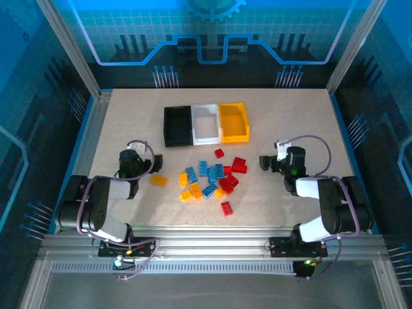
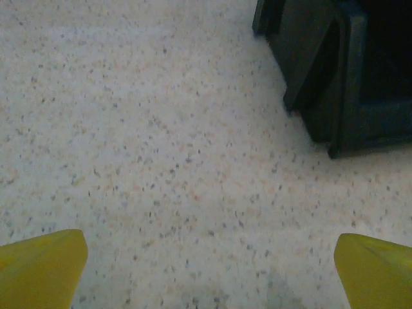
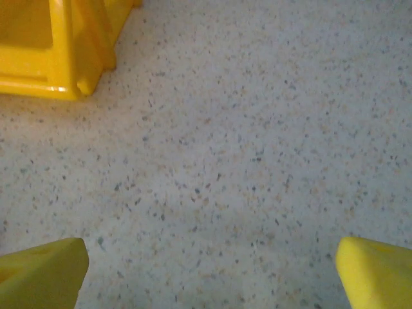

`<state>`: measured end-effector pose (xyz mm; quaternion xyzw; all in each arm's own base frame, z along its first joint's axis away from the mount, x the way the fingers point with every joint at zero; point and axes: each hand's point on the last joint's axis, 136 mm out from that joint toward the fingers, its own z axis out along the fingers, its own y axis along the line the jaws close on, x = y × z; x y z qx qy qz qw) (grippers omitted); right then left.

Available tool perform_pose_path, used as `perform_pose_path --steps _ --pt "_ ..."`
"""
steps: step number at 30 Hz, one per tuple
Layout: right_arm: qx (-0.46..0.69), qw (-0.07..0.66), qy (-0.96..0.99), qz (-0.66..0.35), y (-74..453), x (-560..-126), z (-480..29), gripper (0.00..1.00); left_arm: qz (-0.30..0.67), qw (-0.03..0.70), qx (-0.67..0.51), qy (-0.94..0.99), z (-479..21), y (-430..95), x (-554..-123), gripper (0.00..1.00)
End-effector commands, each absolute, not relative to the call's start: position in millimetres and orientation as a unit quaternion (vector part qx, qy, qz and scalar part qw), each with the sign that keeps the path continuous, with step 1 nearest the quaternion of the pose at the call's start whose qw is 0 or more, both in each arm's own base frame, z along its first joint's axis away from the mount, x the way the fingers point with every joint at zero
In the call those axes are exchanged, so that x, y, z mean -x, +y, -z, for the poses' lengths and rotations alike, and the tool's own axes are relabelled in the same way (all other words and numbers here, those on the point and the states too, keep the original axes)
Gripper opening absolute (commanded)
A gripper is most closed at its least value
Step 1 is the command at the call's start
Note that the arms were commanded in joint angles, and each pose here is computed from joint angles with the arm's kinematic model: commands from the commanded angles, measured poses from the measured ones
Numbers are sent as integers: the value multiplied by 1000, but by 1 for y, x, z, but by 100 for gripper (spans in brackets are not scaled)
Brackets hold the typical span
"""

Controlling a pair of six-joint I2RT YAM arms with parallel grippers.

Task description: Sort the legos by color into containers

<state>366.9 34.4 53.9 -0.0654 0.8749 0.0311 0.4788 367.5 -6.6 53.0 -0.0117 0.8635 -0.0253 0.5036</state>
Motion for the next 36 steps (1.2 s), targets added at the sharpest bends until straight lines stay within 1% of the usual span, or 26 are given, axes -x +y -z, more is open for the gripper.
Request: perform_pose_path --steps 1,27,29,33,36 --pt "78 551 830 -29 35 -397 -94 100 49 580 25 813 -96 -5 -399 99" --pt "77 550 831 -29 34 -398 -96 100 45 584 28 810 -98 -4 -397 99" --pt "70 530 845 -15 32 -404 -104 100 30 595 53 801 -104 6 -392 99" --pt "44 464 885 -14 28 -410 -115 100 11 615 83 784 -124 18 -379 99" --pt "-36 416 907 -49 21 -408 -120 100 -1 607 119 786 -144 28 -372 99"
